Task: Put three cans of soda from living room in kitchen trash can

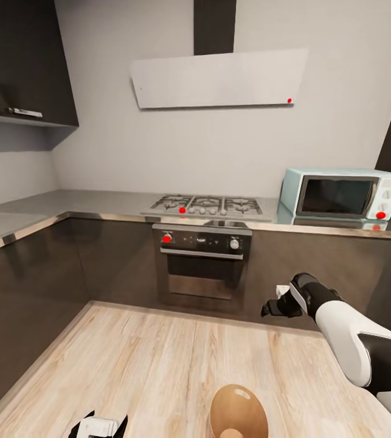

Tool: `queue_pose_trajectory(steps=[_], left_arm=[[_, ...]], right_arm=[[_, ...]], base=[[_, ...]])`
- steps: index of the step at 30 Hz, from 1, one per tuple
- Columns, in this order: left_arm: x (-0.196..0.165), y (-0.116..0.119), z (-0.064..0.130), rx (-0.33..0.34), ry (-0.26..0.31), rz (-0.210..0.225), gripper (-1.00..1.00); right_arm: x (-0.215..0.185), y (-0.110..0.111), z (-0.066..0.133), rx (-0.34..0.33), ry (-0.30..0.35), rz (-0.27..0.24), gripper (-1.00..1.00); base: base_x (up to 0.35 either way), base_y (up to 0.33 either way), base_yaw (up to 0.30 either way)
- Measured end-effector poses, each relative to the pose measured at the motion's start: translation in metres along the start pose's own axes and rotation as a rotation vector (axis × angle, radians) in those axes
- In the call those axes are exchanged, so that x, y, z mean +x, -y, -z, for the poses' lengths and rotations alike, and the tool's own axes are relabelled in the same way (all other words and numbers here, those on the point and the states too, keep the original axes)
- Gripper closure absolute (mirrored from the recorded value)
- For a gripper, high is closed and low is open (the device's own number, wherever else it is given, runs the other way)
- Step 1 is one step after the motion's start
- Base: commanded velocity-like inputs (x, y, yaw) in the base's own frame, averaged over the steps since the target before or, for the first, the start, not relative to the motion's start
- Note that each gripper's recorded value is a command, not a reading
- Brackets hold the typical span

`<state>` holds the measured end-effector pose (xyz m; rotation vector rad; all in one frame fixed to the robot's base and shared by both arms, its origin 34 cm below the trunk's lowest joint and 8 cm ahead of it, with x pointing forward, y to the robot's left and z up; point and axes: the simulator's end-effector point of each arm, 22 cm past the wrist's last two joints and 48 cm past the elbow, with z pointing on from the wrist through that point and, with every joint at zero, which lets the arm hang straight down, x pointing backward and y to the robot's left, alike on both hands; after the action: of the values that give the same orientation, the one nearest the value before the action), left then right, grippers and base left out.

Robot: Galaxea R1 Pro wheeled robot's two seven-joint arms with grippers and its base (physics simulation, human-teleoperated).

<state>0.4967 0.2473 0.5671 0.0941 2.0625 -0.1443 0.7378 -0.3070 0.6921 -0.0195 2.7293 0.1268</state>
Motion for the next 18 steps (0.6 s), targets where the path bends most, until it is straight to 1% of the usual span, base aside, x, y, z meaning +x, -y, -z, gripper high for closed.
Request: queue_pose_trajectory(steps=[18], left_arm=[[0.034, -0.002, -0.012, 0.001, 0.001, -0.002, -1.00]], right_arm=[[0.023, 0.002, -0.033, 0.009, -0.009, 0.004, -1.00]], base=[[0.000, 0.000, 0.000]])
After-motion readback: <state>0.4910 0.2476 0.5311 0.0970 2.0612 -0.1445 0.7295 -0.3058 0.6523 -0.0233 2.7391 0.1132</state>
